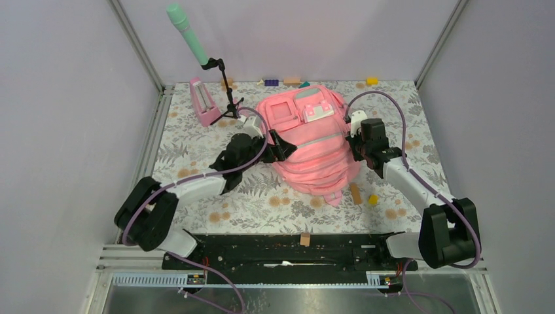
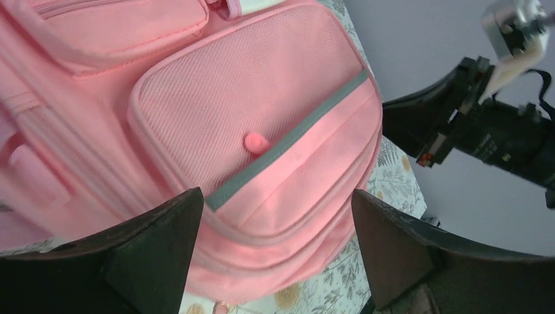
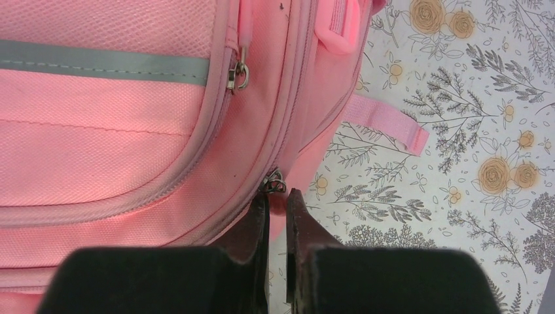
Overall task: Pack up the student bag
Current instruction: Zip the student bag at the center of the board, then unzip the student bag at the center of the board.
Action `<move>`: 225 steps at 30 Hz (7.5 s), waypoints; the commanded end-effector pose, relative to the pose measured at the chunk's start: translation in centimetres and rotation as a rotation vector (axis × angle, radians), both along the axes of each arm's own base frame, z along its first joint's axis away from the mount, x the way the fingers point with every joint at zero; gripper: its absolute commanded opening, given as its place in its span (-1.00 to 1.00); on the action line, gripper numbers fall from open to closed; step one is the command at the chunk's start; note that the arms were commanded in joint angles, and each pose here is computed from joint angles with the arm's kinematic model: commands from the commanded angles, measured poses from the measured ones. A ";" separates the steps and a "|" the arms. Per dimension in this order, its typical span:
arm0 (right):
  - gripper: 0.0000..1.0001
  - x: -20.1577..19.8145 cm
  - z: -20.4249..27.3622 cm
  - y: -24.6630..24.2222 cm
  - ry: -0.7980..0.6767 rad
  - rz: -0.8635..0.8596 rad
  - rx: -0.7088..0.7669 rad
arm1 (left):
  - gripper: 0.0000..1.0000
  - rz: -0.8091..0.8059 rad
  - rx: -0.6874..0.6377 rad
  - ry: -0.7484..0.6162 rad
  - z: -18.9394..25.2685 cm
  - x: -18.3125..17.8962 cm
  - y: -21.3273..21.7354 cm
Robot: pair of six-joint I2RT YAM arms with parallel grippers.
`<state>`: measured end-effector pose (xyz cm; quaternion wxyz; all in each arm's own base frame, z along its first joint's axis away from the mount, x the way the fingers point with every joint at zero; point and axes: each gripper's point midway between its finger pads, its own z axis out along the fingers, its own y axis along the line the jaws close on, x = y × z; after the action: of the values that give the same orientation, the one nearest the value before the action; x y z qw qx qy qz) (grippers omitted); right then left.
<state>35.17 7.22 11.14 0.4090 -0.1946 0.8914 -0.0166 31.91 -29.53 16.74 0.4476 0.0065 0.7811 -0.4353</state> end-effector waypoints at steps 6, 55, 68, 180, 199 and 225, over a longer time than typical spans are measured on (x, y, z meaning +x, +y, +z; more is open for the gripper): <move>-1.00 0.4 2.6 1.9 -0.092 0.060 0.080 | 0.71 0.140 -0.013 0.131 -2.1 1.7 -0.1; -1.00 3.7 6.4 2.9 -0.176 0.312 -0.110 | -1.00 -0.161 0.385 -0.090 -3.8 -1.4 5.1; -1.00 6.3 4.5 5.1 -0.072 0.436 -0.156 | -0.89 -0.205 0.389 -0.169 -2.3 -1.2 4.3; -1.00 13.0 4.7 7.3 -0.100 0.432 -0.259 | -1.00 -0.399 0.862 -0.672 -2.3 -7.4 -3.9; 0.53 0.6 13.8 6.1 -0.399 0.208 0.215 | -1.00 -0.670 0.823 -0.535 2.6 -11.7 -3.1; 0.18 -8.0 7.6 15.6 0.245 -0.184 1.346 | -1.00 -0.699 0.788 -0.465 1.3 -10.2 -0.9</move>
<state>27.26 21.64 15.83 0.3359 0.1283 0.8050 0.4718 21.22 -30.31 16.36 0.3780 0.5358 0.7229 -0.2180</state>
